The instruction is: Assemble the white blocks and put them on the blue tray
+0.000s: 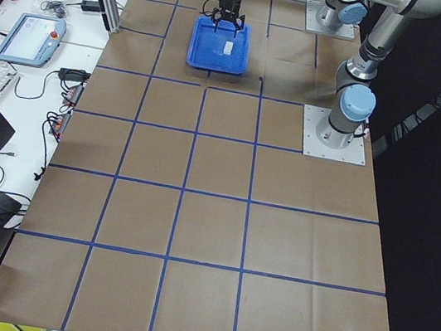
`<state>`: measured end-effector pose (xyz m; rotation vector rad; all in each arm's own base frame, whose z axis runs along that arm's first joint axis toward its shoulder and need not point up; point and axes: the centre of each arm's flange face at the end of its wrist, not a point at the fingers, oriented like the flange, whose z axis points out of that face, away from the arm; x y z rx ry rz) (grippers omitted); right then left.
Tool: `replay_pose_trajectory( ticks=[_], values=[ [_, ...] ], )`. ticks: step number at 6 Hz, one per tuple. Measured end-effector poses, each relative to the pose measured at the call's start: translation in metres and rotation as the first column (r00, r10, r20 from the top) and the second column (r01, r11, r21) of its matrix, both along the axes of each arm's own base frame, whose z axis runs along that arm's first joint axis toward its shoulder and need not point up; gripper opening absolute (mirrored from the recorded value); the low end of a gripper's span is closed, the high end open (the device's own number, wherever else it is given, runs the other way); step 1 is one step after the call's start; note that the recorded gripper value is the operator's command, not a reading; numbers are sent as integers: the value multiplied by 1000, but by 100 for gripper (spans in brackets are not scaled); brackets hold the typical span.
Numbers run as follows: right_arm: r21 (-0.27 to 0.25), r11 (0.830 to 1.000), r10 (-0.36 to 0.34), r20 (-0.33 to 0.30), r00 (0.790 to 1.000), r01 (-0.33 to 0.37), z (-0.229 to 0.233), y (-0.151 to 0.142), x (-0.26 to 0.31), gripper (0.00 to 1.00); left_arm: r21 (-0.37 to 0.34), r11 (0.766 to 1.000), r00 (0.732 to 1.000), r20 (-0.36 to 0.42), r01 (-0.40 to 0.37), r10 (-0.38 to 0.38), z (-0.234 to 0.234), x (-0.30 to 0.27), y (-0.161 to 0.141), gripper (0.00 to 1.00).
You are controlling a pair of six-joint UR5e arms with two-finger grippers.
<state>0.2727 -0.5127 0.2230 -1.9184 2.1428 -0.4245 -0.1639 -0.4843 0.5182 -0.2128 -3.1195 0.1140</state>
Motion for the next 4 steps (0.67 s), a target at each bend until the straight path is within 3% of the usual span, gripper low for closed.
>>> replay_pose_trajectory(
  ticks=[1, 2, 3, 4],
  values=[
    [54, 997, -44, -35, 998, 46, 30, -8, -4, 100, -1, 1000, 1000, 0, 0, 0, 0, 0, 0, 99],
    [108, 983, -141, -90, 986, 151, 59, -16, -10, 100, -1, 1000, 1000, 0, 0, 0, 0, 0, 0, 99],
    [142, 942, -281, -163, 946, 304, 85, -23, -19, 100, -1, 1000, 1000, 0, -3, 3, 1, 2, -1, 99],
    [150, 880, -413, -228, 882, 451, 113, -27, -32, 100, -1, 1000, 1000, 0, -10, 10, 1, 5, -2, 99]
  ],
)
